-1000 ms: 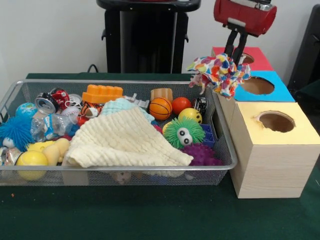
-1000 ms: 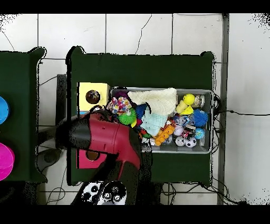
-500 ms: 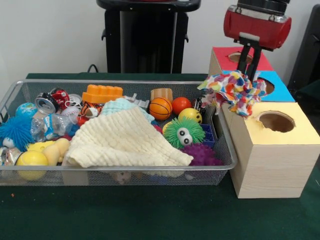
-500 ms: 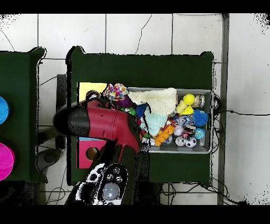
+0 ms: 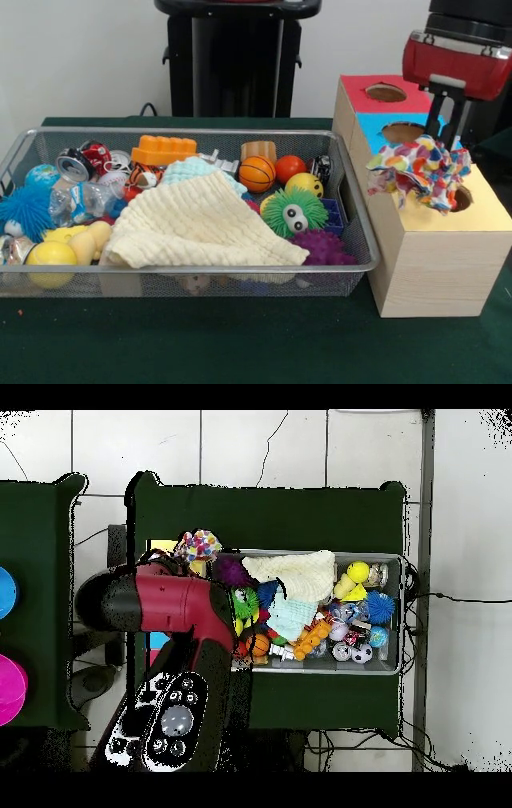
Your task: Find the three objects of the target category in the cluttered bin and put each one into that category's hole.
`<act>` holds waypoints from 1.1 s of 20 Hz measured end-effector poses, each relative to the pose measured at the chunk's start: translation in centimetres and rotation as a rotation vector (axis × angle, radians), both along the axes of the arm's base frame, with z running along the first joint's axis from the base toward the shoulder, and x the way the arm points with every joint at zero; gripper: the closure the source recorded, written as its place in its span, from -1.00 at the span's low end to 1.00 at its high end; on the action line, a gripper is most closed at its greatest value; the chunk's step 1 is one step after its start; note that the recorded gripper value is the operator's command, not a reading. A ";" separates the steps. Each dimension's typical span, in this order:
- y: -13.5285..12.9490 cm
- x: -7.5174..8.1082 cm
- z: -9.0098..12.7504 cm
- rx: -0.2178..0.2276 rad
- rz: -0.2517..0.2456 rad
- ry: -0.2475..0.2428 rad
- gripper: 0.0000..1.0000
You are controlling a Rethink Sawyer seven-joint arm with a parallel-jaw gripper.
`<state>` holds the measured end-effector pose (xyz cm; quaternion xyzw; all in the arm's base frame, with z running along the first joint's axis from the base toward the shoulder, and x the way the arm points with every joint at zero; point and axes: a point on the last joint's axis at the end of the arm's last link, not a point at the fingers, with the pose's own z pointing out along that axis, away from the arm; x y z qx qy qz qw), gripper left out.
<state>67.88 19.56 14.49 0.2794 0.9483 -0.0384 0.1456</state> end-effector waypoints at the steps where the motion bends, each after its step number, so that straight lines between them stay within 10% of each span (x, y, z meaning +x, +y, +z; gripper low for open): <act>1: 0.3 0.0 -0.2 -0.001 0.006 0.001 1.00; 22: 0.0 -1.1 -5.8 -0.012 -0.006 0.078 1.00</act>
